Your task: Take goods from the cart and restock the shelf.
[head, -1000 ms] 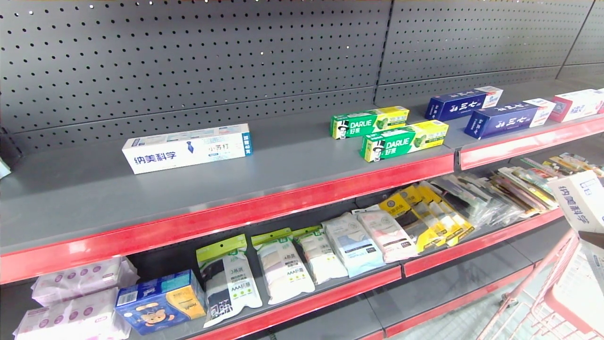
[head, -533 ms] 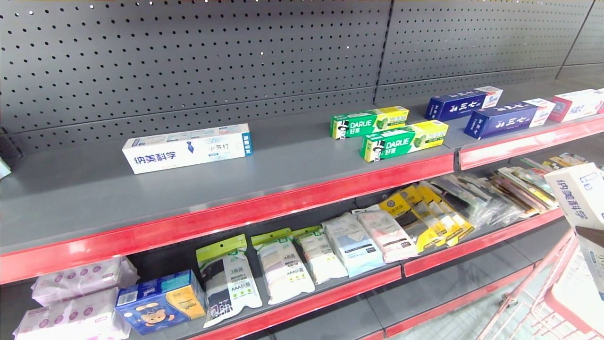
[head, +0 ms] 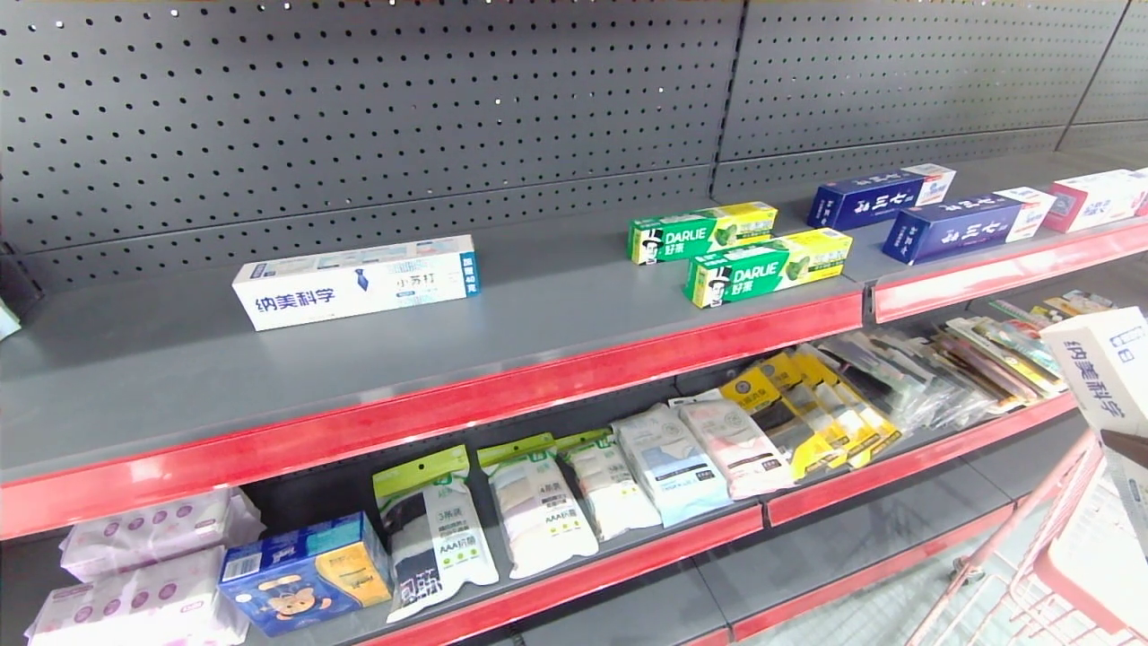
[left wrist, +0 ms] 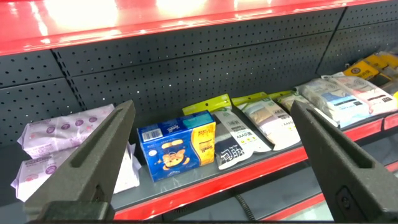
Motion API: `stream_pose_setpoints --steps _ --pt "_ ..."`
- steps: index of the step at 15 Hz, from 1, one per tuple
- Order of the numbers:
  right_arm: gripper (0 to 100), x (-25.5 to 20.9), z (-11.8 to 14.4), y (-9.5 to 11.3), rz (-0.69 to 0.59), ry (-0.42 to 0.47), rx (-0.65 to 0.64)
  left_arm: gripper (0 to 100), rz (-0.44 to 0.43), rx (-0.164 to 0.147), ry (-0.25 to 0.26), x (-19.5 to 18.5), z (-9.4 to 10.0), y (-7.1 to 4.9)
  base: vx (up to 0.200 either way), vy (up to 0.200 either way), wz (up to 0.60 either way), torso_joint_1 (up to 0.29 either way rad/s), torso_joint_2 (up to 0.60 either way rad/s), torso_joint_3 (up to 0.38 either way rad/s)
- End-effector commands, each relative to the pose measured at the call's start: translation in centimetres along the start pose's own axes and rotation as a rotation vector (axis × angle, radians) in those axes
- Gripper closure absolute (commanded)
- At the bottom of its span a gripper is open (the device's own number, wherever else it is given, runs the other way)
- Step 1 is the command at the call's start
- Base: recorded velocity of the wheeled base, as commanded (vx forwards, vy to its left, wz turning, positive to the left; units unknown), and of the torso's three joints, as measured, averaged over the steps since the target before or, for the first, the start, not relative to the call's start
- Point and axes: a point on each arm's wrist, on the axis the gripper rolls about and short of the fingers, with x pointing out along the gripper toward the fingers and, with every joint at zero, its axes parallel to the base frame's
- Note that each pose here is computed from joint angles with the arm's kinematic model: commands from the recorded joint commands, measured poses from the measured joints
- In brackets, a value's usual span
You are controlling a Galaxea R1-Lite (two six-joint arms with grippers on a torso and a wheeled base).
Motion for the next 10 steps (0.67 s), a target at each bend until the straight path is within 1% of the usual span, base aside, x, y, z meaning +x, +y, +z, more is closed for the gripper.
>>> stream_pose_setpoints --steps 1,6,8,10 --pt "100 -0.03 0.01 0.01 -0.001 -0.003 -0.005 0 0.0 0.0 0.002 0.01 -0.02 0.0 0.0 0.0 0.0 0.0 0.0 0.0" --pt "100 0.01 -0.03 0.02 -0.001 -0.002 -0.006 0 0.0 0.0 0.0 0.0 0.02 0.0 0.0 0.0 0.0 0.0 0.0 0.0" --pt "100 0.01 -0.03 0.02 -0.001 -0.002 -0.006 0 0.0 0.0 0.002 0.01 -0.02 0.0 0.0 0.0 0.0 0.149 -0.32 -0.185" --pt "100 0.01 -0.03 0.02 -0.001 -0.002 -0.007 0 0.0 0.0 0.002 0.01 -0.02 0.0 0.0 0.0 0.0 0.215 -0.49 -0.273"
